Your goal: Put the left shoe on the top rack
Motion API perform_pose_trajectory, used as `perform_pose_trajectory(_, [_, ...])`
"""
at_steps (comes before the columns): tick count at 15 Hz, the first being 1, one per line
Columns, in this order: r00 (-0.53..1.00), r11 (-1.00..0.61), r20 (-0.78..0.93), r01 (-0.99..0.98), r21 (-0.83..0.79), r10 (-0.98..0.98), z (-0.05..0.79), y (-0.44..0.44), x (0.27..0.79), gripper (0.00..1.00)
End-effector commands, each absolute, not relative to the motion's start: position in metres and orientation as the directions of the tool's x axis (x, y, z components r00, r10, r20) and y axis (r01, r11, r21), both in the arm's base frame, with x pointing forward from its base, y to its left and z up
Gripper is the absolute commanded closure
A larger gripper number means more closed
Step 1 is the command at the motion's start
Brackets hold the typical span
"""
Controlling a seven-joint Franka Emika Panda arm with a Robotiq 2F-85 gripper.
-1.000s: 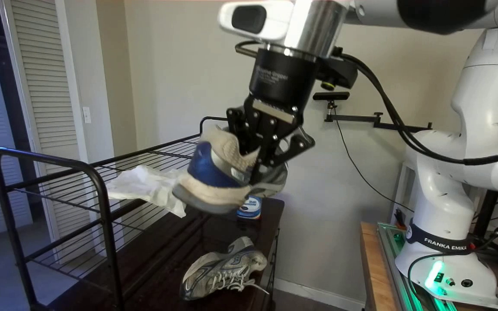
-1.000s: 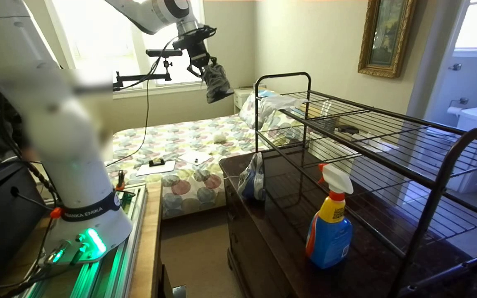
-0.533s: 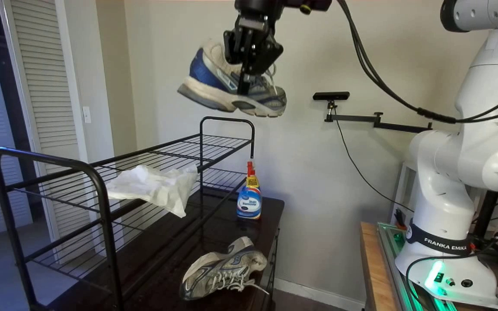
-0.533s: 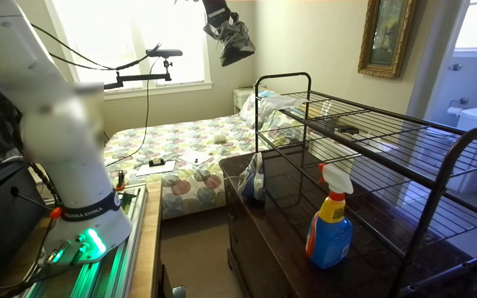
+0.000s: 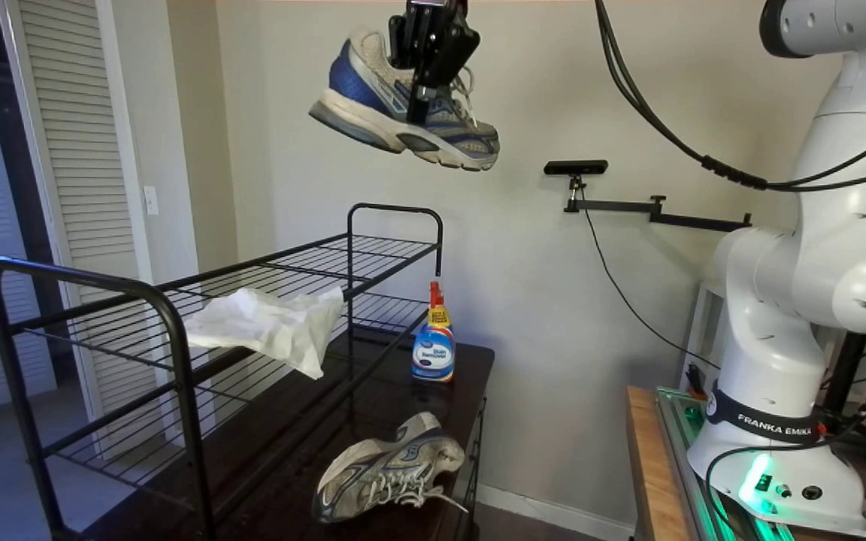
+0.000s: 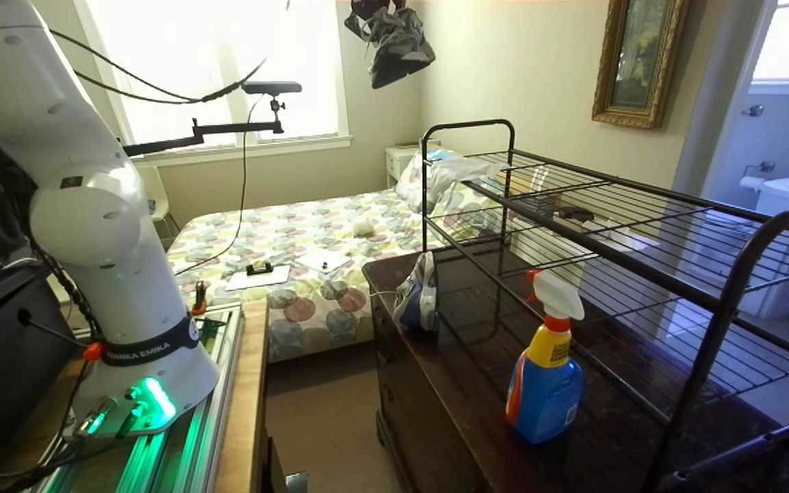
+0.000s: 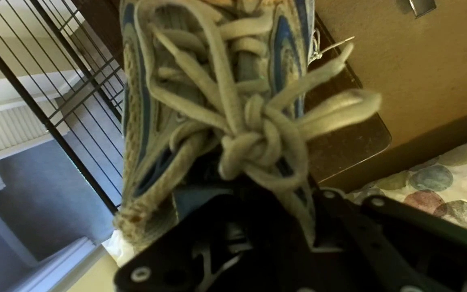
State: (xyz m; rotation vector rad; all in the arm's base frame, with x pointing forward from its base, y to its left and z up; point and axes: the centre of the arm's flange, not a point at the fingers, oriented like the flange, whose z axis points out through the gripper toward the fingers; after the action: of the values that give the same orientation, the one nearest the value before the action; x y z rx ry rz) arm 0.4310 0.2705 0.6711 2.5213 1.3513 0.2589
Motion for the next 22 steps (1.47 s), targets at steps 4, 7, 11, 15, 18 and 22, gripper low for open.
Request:
perform_pose_trajectory(4, [0.758,-0.762,0.094,0.631,0.149,0.646,0.686,0.258,0.494,0.98])
perform_pose_trajectory(7, [0.840,-0.843,0.079,0.529,0.094,0.536,0.704,0.229,0.542,0.98])
perform_pose_trajectory(11, [0.912,-0.912,0.062,0.409,-0.026,0.406,0.713,0.184,0.599,0.98])
perform_pose_trajectory(15, [0.905,-0.904,0.092,0.422,-0.066,0.416,0.674,0.162,0.577,0.92])
perform_pose_trajectory(18, [0.899,-0.895,0.120,0.433,-0.105,0.421,0.679,0.169,0.589,0.98])
perform_pose_trajectory(22, [0.980,-0.969,0.067,0.193,-0.154,0.185,0.670,0.169,0.629,0.98])
